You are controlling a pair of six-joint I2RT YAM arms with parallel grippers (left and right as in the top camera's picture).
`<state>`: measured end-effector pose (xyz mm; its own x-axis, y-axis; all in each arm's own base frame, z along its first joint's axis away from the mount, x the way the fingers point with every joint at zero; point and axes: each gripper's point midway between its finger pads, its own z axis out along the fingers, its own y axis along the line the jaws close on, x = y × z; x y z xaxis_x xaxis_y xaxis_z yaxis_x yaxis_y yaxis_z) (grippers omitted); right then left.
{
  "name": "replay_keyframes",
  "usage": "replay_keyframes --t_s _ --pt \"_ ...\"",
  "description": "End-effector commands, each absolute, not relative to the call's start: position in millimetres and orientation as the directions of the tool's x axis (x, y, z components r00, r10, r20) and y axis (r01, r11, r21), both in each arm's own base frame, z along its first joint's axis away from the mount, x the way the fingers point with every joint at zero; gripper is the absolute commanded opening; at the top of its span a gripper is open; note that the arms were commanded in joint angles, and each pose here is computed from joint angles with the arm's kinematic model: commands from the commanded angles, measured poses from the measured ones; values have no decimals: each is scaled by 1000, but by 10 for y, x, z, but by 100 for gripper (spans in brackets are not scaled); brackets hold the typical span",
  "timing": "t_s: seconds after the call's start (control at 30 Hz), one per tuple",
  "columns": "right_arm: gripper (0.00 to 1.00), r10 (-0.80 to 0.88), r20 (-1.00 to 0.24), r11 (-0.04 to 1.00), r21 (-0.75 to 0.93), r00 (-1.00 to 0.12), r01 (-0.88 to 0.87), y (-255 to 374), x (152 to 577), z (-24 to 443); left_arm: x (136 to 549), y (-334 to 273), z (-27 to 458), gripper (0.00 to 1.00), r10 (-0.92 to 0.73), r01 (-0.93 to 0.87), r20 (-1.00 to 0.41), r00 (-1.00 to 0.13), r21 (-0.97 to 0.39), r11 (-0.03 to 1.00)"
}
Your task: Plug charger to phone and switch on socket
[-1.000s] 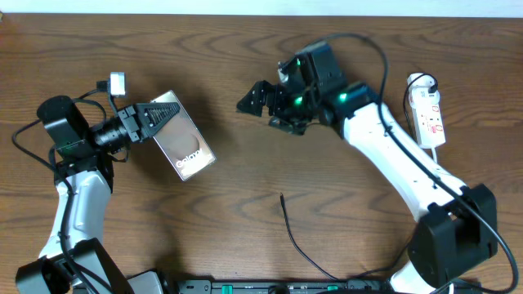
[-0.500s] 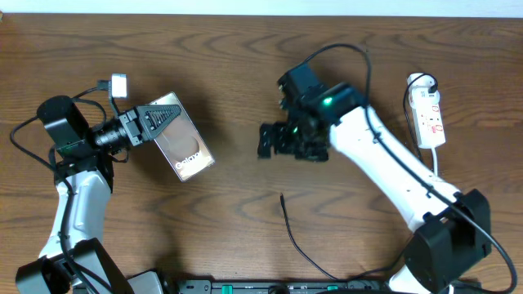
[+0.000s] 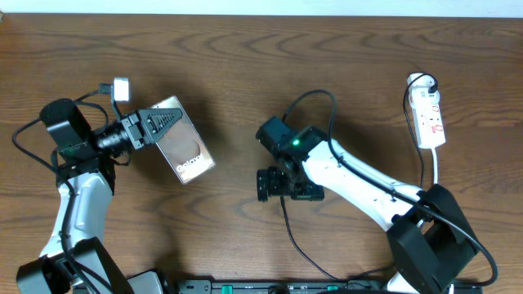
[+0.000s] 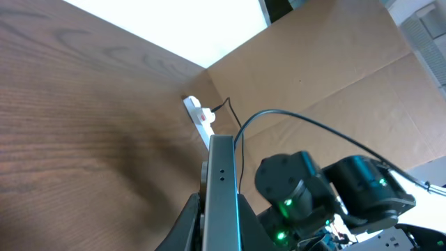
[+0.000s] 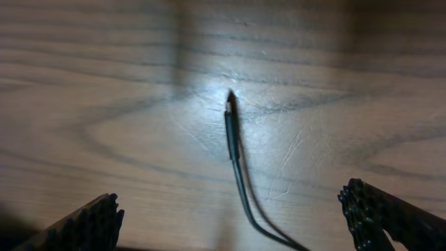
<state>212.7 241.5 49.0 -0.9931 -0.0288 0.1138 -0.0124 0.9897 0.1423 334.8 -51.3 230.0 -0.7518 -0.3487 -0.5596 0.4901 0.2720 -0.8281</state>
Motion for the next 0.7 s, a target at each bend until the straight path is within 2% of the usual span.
replay_keyframes --t_s 0.0,0.37,0.67 --pt "99 -13 124 994 106 -992 0 2370 2042 352 3301 -526 2328 7 -328 522 -582 -744 -813 258" --pt "99 29 159 997 65 -987 40 2289 1770 61 3301 -526 2328 8 -327 527 -588 -740 -809 260" --pt "91 -28 122 997 79 -992 -19 2330 1760 -27 3301 -526 2328 7 -327 527 -587 -740 -809 260"
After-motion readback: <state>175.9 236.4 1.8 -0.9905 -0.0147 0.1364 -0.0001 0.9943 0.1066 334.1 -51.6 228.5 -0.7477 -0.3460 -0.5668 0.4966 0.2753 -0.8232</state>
